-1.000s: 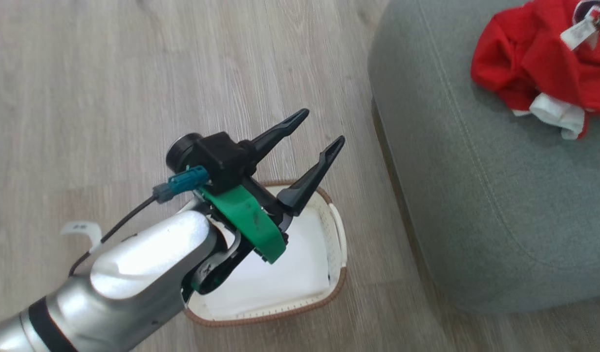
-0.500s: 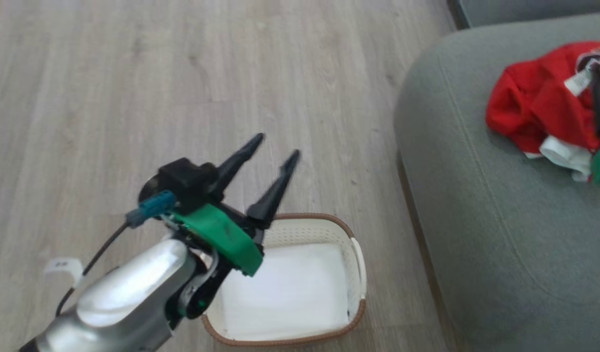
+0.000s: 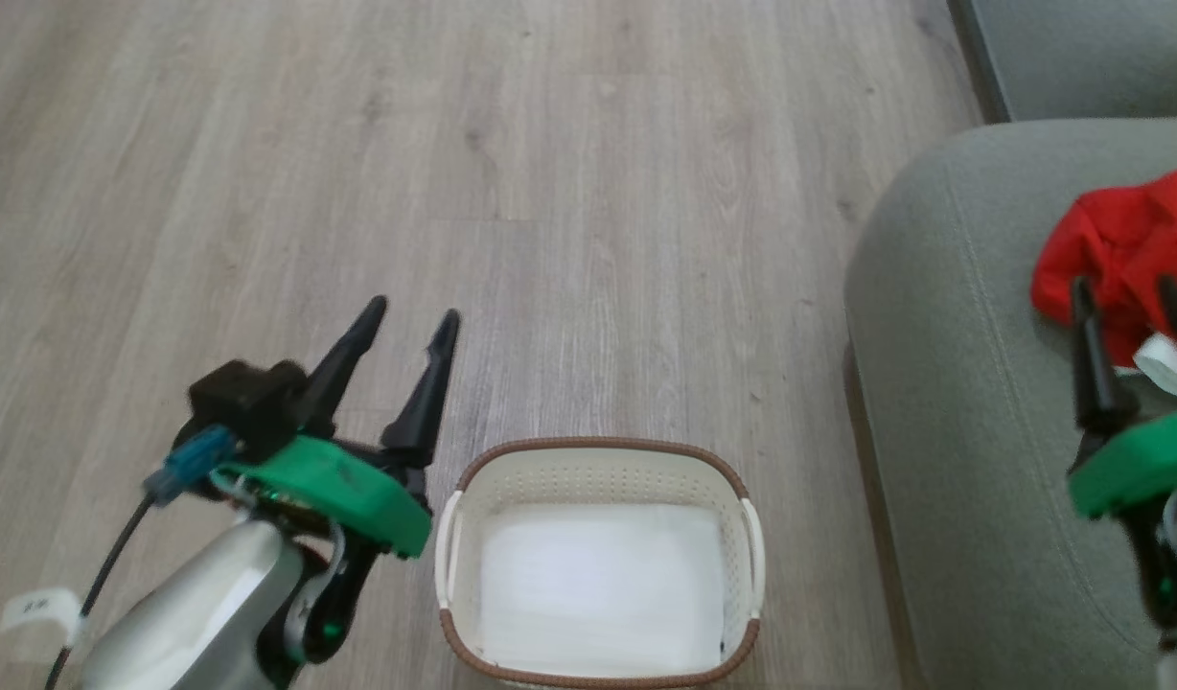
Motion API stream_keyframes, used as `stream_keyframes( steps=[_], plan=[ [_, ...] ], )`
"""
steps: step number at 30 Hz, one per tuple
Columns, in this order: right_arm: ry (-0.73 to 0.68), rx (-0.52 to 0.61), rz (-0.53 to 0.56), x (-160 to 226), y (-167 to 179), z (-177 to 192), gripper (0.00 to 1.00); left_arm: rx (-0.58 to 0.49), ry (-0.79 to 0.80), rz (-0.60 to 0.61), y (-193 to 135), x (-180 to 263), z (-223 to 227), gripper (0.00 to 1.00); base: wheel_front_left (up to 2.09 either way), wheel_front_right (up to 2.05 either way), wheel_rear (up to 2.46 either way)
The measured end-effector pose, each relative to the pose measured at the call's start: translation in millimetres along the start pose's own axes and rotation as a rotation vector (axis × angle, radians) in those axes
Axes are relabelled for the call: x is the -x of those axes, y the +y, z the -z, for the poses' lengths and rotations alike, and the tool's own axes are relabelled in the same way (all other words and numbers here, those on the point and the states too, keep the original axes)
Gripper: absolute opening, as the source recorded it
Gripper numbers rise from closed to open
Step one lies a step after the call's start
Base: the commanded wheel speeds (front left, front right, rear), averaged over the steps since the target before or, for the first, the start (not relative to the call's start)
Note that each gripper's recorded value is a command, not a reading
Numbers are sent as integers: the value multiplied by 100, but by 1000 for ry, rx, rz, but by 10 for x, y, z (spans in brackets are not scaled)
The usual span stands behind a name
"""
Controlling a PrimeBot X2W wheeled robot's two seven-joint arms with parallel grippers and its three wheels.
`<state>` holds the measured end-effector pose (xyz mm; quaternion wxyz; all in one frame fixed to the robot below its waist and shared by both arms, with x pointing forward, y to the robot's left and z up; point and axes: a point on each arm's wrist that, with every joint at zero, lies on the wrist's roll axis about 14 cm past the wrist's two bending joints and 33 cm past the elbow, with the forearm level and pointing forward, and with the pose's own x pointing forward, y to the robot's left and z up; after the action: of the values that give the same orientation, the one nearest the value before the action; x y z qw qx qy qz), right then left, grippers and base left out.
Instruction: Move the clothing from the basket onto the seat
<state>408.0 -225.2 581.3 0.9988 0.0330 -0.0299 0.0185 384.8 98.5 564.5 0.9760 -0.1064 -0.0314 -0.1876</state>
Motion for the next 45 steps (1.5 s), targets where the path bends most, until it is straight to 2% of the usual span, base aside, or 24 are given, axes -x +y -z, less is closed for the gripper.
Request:
stream_keyframes(
  steps=[12,19,45],
  plan=[
    [-12,-103,-92,293,430,323,100,6,-58,-239,517,506,-33,100,0,0,0],
    [-19,-143,-98,414,492,510,100,-9,-51,-312,639,742,93,100,0,0,0],
    [1,-166,-90,468,528,696,100,-28,-45,-309,673,762,254,100,0,0,0]
  ],
)
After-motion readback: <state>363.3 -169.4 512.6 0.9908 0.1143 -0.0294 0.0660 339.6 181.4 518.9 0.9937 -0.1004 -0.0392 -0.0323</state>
